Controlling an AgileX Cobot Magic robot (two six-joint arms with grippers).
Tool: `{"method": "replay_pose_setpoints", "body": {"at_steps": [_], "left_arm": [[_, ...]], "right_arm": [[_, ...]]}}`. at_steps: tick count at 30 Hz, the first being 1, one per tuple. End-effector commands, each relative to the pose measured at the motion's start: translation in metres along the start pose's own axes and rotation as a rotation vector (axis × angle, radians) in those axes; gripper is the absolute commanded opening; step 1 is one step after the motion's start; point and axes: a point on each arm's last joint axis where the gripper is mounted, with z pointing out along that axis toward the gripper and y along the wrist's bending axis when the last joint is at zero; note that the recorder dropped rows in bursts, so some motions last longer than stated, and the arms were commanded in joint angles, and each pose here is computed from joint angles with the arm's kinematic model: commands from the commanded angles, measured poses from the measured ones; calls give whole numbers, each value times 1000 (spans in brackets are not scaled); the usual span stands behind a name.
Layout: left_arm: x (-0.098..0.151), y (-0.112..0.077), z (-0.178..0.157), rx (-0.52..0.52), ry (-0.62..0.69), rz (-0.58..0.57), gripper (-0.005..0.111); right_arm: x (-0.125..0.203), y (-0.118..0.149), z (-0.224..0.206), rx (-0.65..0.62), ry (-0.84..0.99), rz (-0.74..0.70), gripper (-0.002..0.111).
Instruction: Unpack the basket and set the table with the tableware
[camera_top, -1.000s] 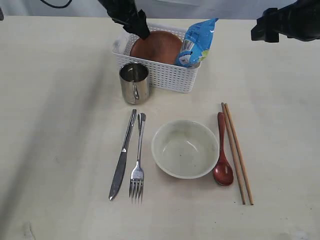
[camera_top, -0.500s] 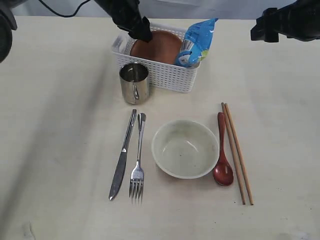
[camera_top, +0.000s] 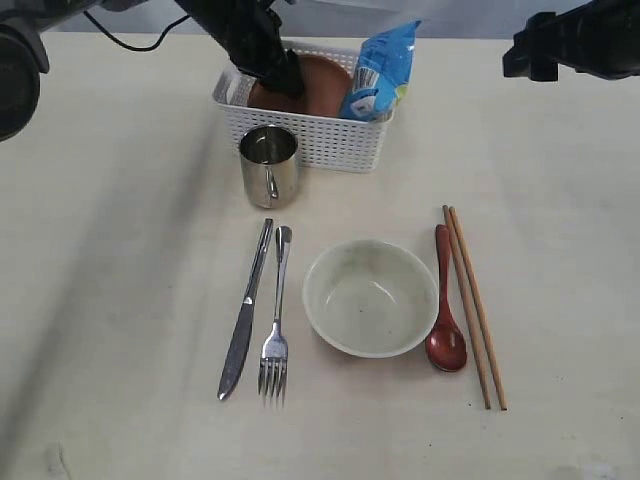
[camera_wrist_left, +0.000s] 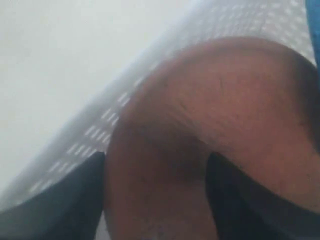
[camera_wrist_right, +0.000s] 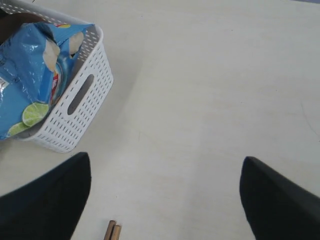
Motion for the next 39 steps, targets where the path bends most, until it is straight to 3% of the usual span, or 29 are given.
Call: {"method": "replay_pose_setpoints", "body": {"at_steps": [1, 7, 28, 35, 39], "left_arm": [[1, -2, 2, 32, 0, -30, 36], [1, -2, 2, 34, -5, -51, 0], [-13, -5, -25, 31, -22, -32, 0], [-20, 7, -63, -1, -64, -63, 0], [-24, 11, -87, 34, -107, -103, 0]], "right_arm": [[-1, -3, -1, 13, -17, 7, 76], [-2, -3, -1, 19, -25, 7, 76], [-4, -4, -3, 29, -43, 4, 76], [-4, -4, -3, 29, -43, 4, 76], [-4, -4, -2, 23, -46, 20, 76]]}}
